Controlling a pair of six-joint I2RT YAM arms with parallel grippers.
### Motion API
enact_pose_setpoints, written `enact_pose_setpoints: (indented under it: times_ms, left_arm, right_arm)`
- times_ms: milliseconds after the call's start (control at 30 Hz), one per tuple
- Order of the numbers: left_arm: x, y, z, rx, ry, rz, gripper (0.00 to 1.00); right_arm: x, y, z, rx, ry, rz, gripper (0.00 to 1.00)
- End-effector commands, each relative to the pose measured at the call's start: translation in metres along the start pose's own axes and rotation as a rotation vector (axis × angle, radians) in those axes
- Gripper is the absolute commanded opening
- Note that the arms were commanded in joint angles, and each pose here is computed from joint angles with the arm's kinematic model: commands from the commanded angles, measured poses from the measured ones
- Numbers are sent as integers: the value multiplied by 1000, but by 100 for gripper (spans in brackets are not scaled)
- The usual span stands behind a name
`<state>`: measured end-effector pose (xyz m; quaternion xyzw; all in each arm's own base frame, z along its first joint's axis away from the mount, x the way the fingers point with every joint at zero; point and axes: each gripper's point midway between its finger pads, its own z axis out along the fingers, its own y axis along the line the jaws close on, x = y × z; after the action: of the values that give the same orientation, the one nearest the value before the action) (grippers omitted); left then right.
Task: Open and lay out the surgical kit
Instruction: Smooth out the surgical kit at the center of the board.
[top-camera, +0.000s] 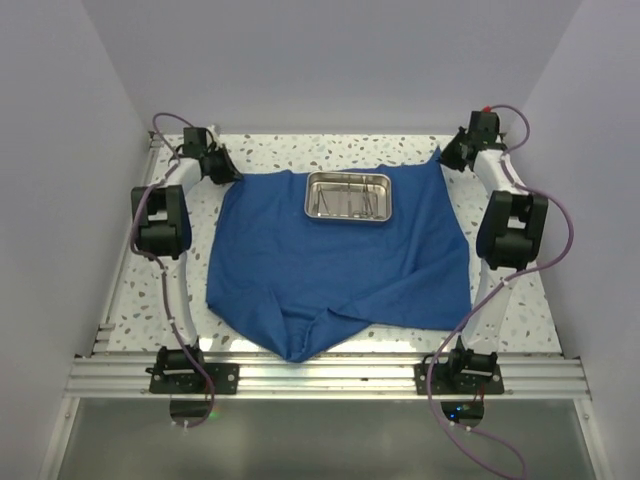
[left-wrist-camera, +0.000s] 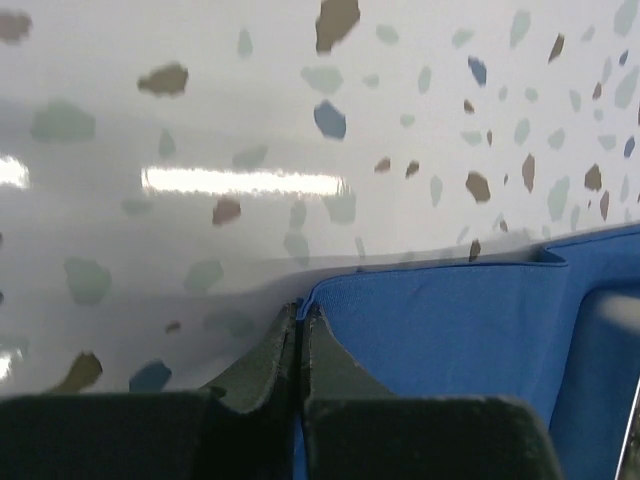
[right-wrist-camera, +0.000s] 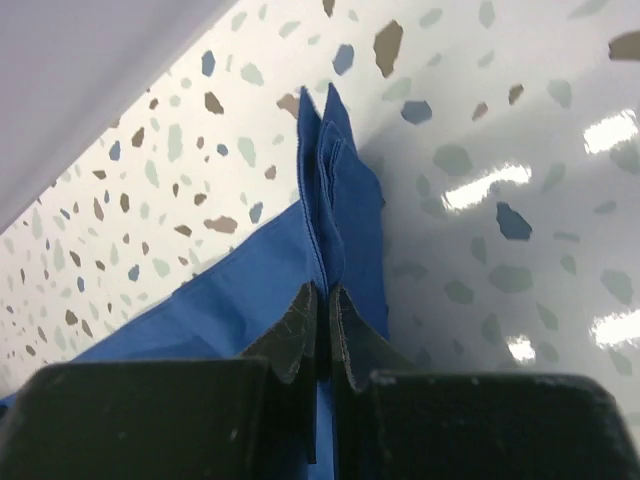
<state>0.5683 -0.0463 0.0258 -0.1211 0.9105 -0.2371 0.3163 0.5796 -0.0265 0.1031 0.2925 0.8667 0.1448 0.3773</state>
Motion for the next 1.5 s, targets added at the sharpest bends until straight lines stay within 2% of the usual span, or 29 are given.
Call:
enact_pose_setpoints:
  times_ms: [0,133,433,667,900,933,967,1000,1033,1067,1100,1133,1300,1333,1367,1400,1467]
  left_arm:
    - [-47,2,6,-27,-66,36,0]
    - [-88,-2,16,-11,-136,36,0]
    - [-143,26,27,7,-323,-28,0]
    - [-159,62,26,-55,-414,-81,0]
    - [-165,93,16,-149,-452,-89,0]
    - [-165,94,12,-131,-453,-98,5]
    - [-167,100,7,-132,-458,-106,22]
    - [-168,99,3,-127,-461,-103,45]
    - [-172,94,-5,-114,-475,-89,66]
    - [-174,92,-10,-112,-481,-69,99]
    - [-177,87,-16,-108,-491,-60,100]
    - [-183,80,-28,-104,-508,-48,100]
    - [-206,48,-87,-117,-573,-6,100]
    - [-206,44,-96,-124,-571,2,100]
    - [-208,39,-105,-131,-570,2,100]
    - [-206,29,-123,-133,-561,7,100]
    - [-198,20,-138,-138,-539,14,100]
  right_arm:
    - [-24,11,11,-14,-55,-11,0]
    - [-34,6,18,35,-87,4,0]
    - [-40,-5,42,87,-110,16,0]
    - [-63,11,61,33,-165,27,0]
    - [-74,1,78,52,-203,17,0]
    - [-72,0,79,55,-198,17,0]
    - [-70,-1,78,59,-193,16,0]
    - [-69,-2,77,62,-189,14,8]
    - [-67,-2,72,59,-187,17,27]
    - [-66,-2,70,58,-189,16,75]
    - [-65,-3,67,60,-190,19,92]
    - [-65,-1,58,58,-194,20,99]
    - [-59,-4,27,92,-169,15,99]
    - [-75,7,2,77,-215,11,99]
    - [-77,10,-8,68,-226,13,99]
    - [-61,2,-9,83,-200,14,99]
    - [-70,18,-42,33,-240,17,99]
